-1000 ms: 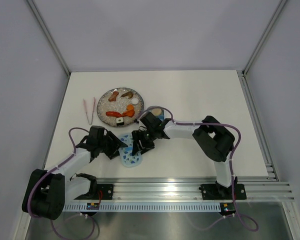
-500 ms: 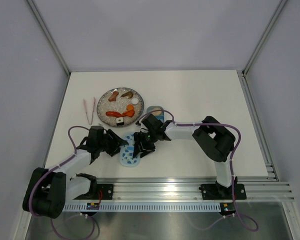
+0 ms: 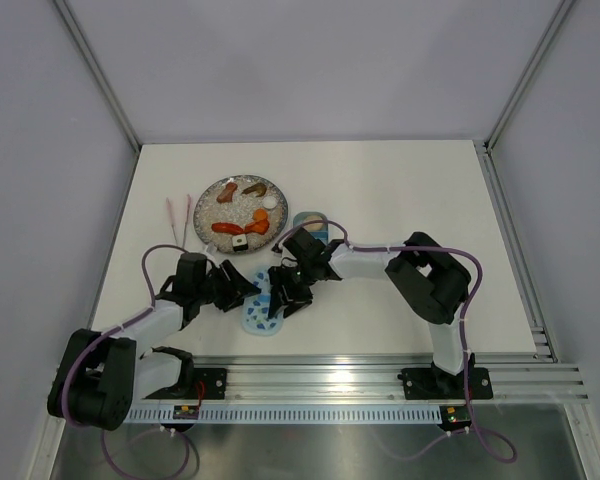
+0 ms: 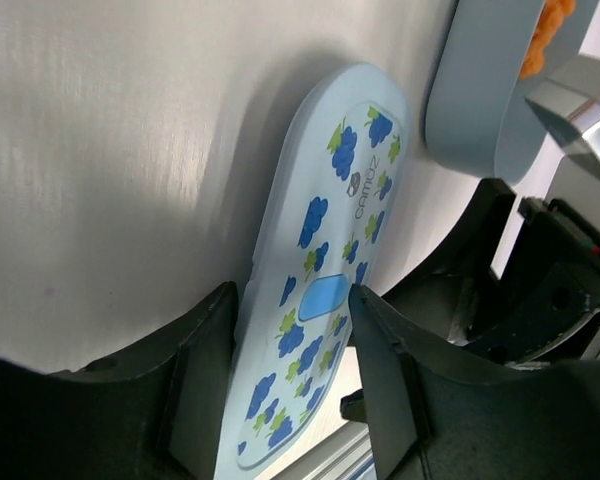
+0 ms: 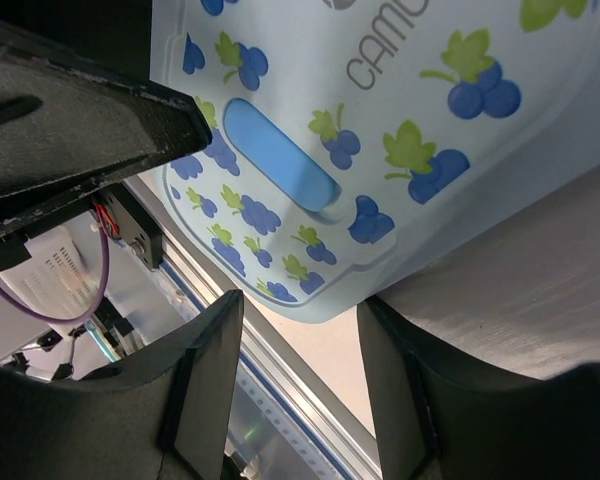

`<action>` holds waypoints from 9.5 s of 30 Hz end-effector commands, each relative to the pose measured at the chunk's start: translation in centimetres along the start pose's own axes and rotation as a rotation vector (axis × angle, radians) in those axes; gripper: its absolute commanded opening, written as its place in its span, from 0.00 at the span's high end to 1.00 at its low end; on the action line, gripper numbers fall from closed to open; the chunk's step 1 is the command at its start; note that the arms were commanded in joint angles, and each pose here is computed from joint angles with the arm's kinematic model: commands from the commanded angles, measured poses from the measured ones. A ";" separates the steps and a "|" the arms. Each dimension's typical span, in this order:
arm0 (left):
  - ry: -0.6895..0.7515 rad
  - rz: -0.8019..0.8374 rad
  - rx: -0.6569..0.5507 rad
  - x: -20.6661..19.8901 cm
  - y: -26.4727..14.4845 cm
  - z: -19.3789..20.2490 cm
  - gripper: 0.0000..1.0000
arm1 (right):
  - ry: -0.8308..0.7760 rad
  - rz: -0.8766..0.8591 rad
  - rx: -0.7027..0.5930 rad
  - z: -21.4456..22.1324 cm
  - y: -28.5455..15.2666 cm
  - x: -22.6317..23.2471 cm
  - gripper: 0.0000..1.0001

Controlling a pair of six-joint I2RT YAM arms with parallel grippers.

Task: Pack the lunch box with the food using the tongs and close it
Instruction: Pick up the box lid from the center of the board, then close the box lid on the packing box.

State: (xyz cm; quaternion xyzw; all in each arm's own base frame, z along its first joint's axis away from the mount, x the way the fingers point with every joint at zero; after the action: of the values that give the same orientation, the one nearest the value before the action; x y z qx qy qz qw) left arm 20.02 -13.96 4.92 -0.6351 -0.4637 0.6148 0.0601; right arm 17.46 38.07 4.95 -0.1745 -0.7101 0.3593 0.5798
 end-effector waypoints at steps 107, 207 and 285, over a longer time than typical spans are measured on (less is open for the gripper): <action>0.072 0.284 0.458 -13.2 12.2 -9.4 0.84 | 0.083 0.443 -0.750 -3.6 -28.5 -7.7 0.34; 0.437 -0.531 0.087 -11.2 9.5 -15.8 1.00 | 0.138 0.394 -0.705 -2.8 -27.7 -7.3 0.32; 0.670 -0.287 0.127 -19.3 9.7 -7.6 1.00 | 0.159 0.362 -0.703 -2.9 -27.2 -7.2 0.32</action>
State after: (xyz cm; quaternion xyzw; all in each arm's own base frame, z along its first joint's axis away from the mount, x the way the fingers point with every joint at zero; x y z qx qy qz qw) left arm 36.39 -27.41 17.63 -0.7294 -0.4899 0.3635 0.3096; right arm 26.29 15.29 19.22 -0.5182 -0.6935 0.1895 0.4633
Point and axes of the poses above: each gripper's point midway between its finger pads, its own y axis out along the fingers, its own x axis along the line the jaws close on, z = x × y, the point moved 3 cm from there along -y, back along the fingers, and after that the axes turned 2 degrees about y, right-handed, at the moved point
